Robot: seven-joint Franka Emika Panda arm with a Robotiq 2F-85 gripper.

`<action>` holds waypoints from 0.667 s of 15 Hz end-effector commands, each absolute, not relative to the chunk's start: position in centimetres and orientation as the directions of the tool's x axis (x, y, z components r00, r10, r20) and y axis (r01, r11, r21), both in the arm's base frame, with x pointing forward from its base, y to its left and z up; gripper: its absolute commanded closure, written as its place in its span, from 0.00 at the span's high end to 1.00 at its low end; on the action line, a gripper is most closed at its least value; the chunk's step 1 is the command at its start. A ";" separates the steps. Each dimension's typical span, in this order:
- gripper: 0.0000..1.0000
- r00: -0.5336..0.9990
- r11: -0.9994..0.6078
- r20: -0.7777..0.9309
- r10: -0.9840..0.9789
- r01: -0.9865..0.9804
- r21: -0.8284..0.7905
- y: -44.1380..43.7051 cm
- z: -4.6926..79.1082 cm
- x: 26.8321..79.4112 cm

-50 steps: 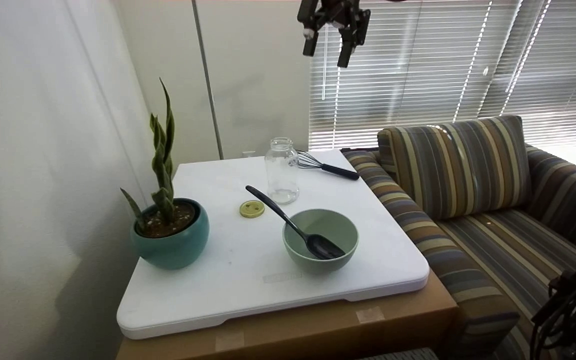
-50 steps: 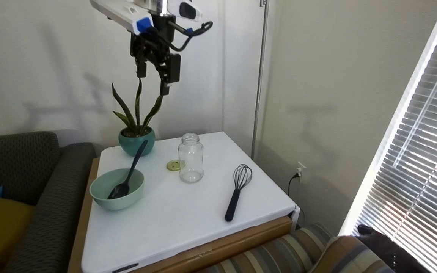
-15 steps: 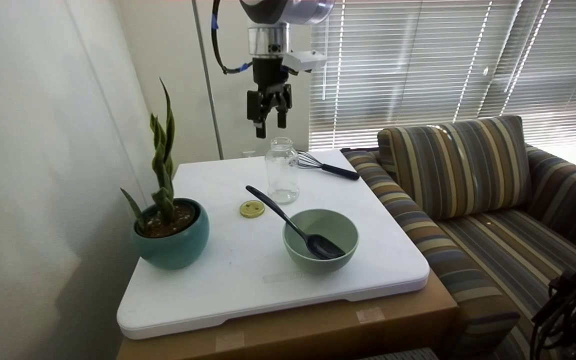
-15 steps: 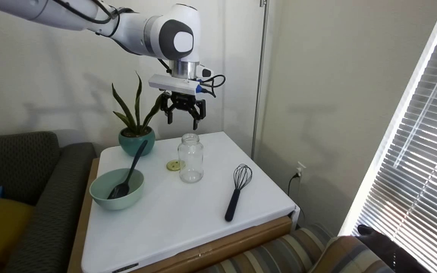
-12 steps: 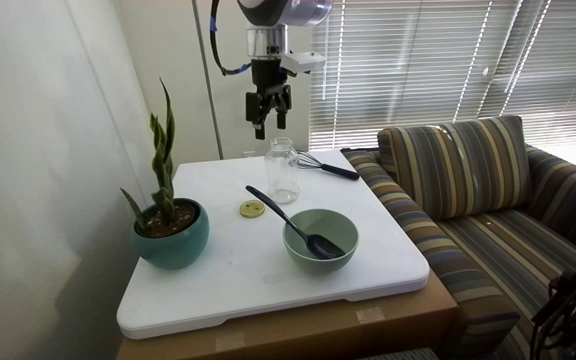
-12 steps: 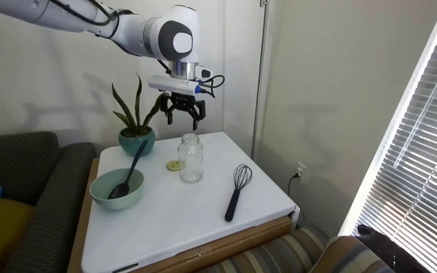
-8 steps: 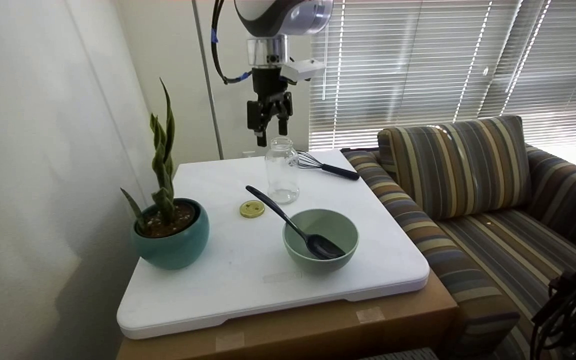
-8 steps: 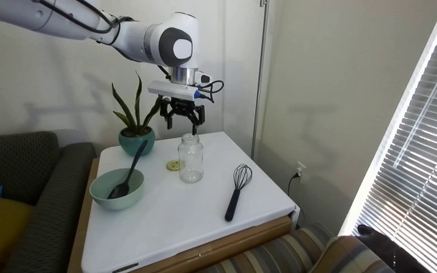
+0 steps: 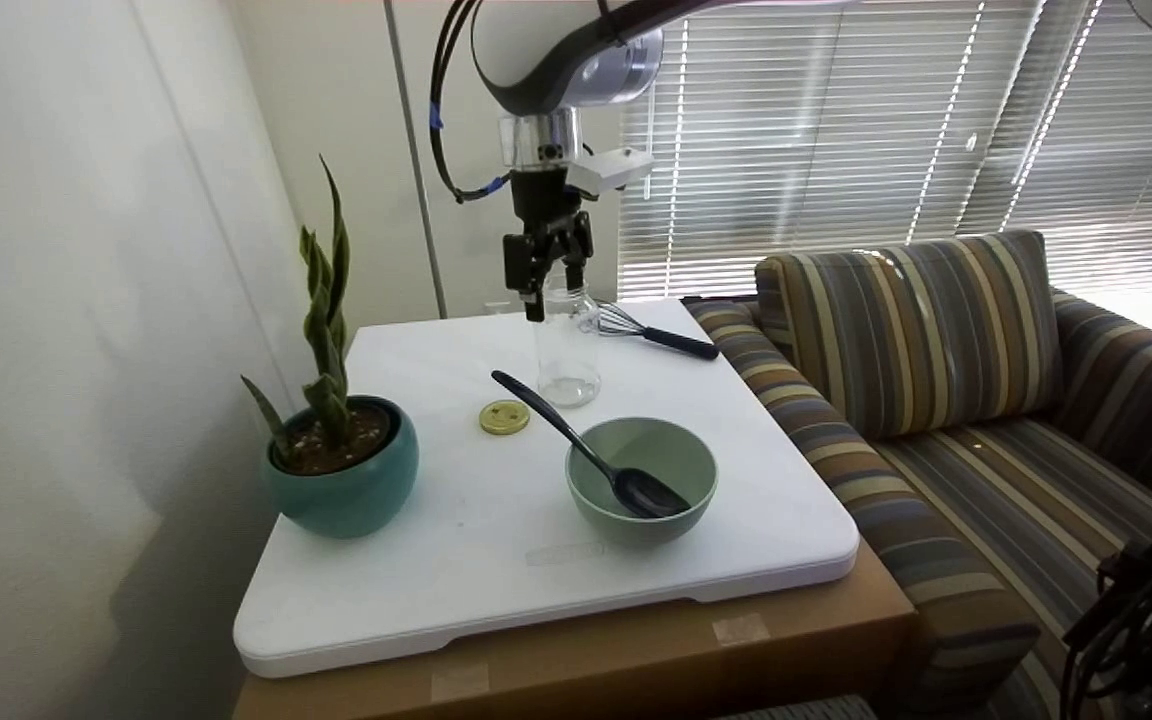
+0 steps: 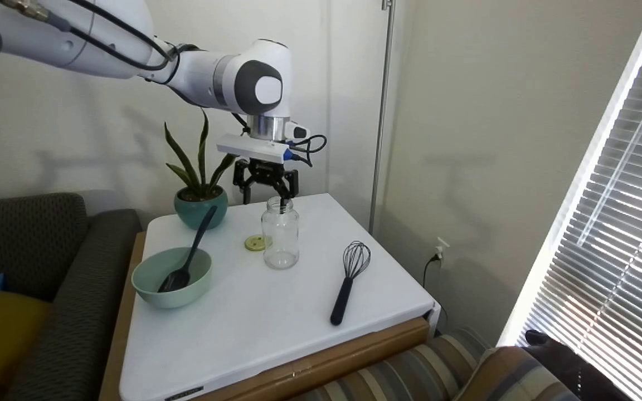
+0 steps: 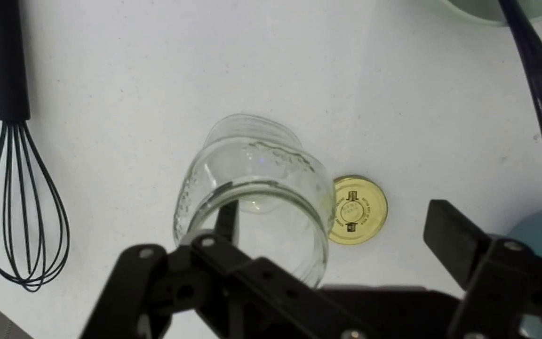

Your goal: Move the glass jar forwards

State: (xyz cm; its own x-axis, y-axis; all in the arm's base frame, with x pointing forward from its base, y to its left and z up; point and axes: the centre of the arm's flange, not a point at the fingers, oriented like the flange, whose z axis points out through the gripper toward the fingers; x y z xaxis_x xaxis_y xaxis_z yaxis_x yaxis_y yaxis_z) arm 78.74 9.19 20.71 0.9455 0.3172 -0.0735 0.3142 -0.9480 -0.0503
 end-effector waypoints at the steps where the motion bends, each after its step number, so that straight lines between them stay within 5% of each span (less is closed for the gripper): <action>1: 0.75 0.941 -0.947 -0.106 0.322 0.320 -0.035 9.3 20.3 80.6; 2: 0.74 0.937 -0.944 -0.114 0.329 0.327 -0.037 9.3 20.2 80.5; 10: 0.18 0.933 -0.939 -0.125 0.339 0.342 0.011 8.7 20.6 80.6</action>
State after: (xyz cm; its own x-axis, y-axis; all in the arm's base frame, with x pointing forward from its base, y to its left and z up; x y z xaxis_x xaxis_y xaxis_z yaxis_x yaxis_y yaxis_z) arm 78.48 9.18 20.19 0.9368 0.3314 -0.1118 0.3316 -0.9433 -0.0175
